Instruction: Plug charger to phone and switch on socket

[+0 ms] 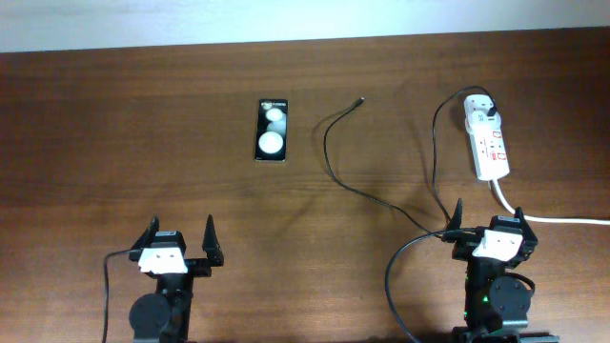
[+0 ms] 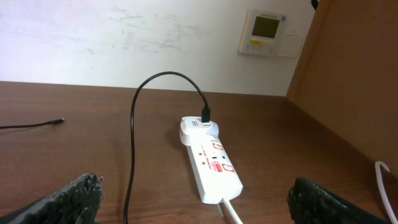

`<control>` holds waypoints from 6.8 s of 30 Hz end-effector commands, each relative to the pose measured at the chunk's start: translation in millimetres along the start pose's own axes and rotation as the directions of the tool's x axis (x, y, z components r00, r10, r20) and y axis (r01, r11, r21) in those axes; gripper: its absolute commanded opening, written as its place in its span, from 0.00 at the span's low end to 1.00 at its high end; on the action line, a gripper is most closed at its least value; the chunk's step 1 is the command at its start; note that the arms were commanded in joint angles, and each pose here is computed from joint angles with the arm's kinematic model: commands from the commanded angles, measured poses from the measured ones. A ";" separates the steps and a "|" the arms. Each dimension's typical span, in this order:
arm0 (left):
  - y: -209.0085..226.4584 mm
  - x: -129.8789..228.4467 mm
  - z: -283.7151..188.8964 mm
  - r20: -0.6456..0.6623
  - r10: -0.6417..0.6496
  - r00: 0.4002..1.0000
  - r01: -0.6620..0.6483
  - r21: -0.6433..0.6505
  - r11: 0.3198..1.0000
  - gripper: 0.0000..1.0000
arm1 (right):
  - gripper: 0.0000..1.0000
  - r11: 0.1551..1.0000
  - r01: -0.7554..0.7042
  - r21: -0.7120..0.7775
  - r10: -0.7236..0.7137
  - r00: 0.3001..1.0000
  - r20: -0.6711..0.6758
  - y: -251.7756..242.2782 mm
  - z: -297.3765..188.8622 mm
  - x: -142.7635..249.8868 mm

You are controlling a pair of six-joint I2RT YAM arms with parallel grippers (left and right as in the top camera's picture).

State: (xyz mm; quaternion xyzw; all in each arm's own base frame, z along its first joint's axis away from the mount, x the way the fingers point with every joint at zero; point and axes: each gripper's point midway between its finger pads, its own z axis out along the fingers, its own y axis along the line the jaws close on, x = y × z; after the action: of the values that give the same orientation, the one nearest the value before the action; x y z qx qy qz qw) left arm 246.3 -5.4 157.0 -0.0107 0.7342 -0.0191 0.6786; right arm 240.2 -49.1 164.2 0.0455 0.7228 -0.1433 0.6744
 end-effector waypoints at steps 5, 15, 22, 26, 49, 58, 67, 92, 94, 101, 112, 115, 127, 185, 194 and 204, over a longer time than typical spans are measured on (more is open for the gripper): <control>-4.0 0.8 -0.5 -0.003 0.016 1.000 -0.016 0.022 1.000 0.99 | 0.99 1.000 0.005 -0.006 -0.005 1.000 -0.006 0.6 0.2 3.1; -4.1 0.8 -0.5 -0.003 0.016 1.000 -0.016 0.023 1.000 0.99 | 0.99 1.000 0.005 -0.006 -0.005 1.000 -0.006 0.6 0.2 3.1; -4.4 0.8 -0.5 -0.003 0.016 1.000 -0.016 0.024 1.000 0.99 | 0.99 1.000 0.005 -0.006 -0.005 1.000 -0.006 0.6 0.2 3.1; -13.4 -1.3 -1.1 0.005 0.015 1.000 -0.016 0.077 0.997 0.99 | 0.99 1.000 0.005 -0.006 -0.005 1.000 -0.006 0.6 0.2 3.1; -66.8 -126.1 49.5 -0.721 0.034 0.692 0.091 0.134 0.987 0.99 | 0.99 1.000 0.005 -0.006 -0.005 1.000 -0.006 0.6 0.2 3.1; -75.3 -96.6 57.1 -0.815 -0.030 0.579 0.162 0.078 0.984 0.99 | 0.99 1.000 0.005 -0.006 -0.005 1.000 -0.006 0.6 0.2 3.1; -88.1 -111.8 160.3 -0.811 -0.041 0.584 0.109 0.029 0.994 0.99 | 0.99 1.000 0.005 -0.006 -0.005 1.000 -0.006 0.6 0.2 3.1; -150.4 127.8 284.6 -0.884 0.072 0.461 -0.072 0.044 0.996 0.99 | 0.99 1.000 0.005 -0.006 -0.005 1.000 -0.006 0.6 0.2 3.1; -149.6 133.3 284.0 -0.888 0.095 0.451 -0.086 0.063 0.994 0.99 | 0.99 1.000 0.005 -0.006 -0.005 1.000 -0.006 0.6 0.2 3.1; -150.4 169.8 274.7 -0.922 0.100 0.374 -0.074 0.078 0.994 0.99 | 0.99 1.000 0.005 -0.006 -0.005 1.000 -0.006 0.6 0.2 3.1; -152.9 155.2 274.3 -0.927 0.102 0.360 -0.070 0.082 0.994 0.68 | 0.99 1.000 0.005 -0.006 -0.005 1.000 -0.006 0.6 0.2 3.1; -159.0 112.4 284.5 -0.916 0.100 0.390 -0.064 0.081 0.995 0.66 | 0.99 1.000 0.005 -0.006 -0.005 1.000 -0.006 0.6 0.2 3.1; -152.3 -47.3 233.3 -0.915 0.100 0.392 -0.063 0.081 0.995 0.63 | 0.99 1.000 0.005 -0.006 -0.005 1.000 -0.006 0.6 0.2 3.1; -135.8 -5.3 70.2 -0.911 0.243 0.333 0.047 0.274 0.961 0.46 | 0.99 1.000 0.005 -0.006 -0.005 1.000 -0.006 0.6 0.2 3.1; -151.8 40.3 89.3 -0.893 0.365 0.265 0.016 0.382 0.924 0.77 | 0.99 1.000 0.005 -0.006 -0.005 1.000 -0.006 0.6 0.2 3.1; -229.7 92.9 86.4 -0.805 0.519 0.288 -0.102 0.514 0.852 0.99 | 0.99 1.000 0.005 -0.006 -0.005 1.000 -0.006 0.6 0.2 3.1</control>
State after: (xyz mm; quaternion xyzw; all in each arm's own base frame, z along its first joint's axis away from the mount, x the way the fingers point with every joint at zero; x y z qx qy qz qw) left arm 325.2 -248.1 103.1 0.2985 0.9393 -0.0480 0.1624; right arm 240.7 -47.4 163.5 0.0418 0.7240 -0.1397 0.6742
